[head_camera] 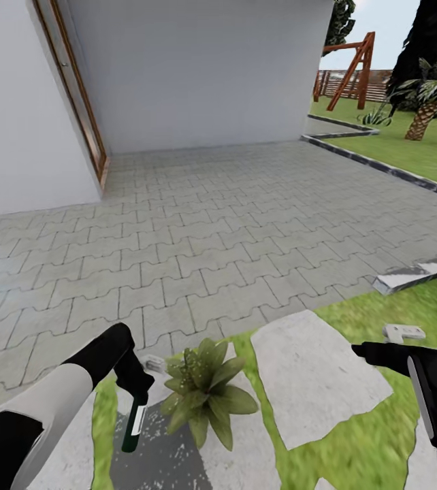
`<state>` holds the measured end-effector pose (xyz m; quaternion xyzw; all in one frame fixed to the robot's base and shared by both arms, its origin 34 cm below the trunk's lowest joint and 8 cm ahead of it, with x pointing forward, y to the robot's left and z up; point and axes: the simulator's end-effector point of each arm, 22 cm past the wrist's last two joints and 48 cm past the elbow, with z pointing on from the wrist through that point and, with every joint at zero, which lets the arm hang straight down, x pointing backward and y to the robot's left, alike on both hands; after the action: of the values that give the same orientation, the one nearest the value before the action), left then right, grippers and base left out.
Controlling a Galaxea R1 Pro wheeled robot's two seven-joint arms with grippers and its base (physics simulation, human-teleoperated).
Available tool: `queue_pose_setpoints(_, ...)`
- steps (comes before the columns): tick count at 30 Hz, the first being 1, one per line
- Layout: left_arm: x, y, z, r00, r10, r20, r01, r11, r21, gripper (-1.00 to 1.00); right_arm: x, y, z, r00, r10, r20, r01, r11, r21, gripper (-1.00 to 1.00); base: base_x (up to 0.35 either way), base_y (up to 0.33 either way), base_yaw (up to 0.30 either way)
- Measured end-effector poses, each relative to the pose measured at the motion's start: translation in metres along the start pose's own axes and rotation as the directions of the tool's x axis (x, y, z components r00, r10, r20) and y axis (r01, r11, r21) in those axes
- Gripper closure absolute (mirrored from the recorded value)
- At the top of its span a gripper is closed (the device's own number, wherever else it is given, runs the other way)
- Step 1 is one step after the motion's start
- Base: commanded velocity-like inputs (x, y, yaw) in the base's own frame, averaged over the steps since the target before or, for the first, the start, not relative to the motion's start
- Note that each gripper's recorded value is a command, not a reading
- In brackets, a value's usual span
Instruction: Pick up the pesticide atomizer in the garden and spray insectifuge to fully cover both potted plants in the garden.
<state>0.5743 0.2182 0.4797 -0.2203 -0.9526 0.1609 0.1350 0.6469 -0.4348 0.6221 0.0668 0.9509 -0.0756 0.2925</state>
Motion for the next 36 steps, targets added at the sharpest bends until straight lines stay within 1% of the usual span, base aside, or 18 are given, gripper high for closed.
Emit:
queue_pose_setpoints(6,0.0006,-0.0021,0.002,1.0,0.003,-0.003,-0.003,1.0,0.002,1.0,0.0004,-0.0002,0.0003,1.0,0.0,-0.001,0.0,1.0,0.0,-1.0,-0.025,-0.135,0.037)
queue_pose_setpoints(12,0.0009,-0.0024,0.0025,1.0,0.003,-0.003,-0.003,1.0,0.004,1.0,0.0006,-0.0003,0.0003,1.0,0.0,-0.001,0.0,1.0,0.001,-1.0,-0.003,-0.016,0.013)
queue_pose_setpoints(18,0.0018,-0.0025,0.0033,1.0,0.003,-0.006,-0.003,1.0,0.004,1.0,0.0005,-0.0003,0.0003,1.0,0.0,-0.001,0.0,1.0,0.001,-1.0,0.0,-0.002,0.13)
queue_pose_setpoints(25,0.0054,-0.0014,0.0058,1.0,-0.002,-0.011,0.002,1.0,0.006,1.0,0.0005,-0.0002,0.0003,1.0,0.0,-0.001,0.0,1.0,0.0,-1.0,-0.003,-0.003,0.027)
queue_pose_setpoints(31,0.0056,-0.0026,0.0069,1.0,-0.002,-0.013,0.002,1.0,0.008,1.0,0.001,-0.0002,0.0007,1.0,0.0,-0.003,0.0,1.0,0.001,-1.0,-0.107,-0.206,0.018)
queue_pose_setpoints(36,0.006,-0.002,0.0068,1.0,-0.003,-0.013,0.003,1.0,0.007,1.0,0.001,-0.0002,0.0008,1.0,0.0,-0.003,0.0,1.0,0.001,-1.0,-0.105,-0.201,0.155)
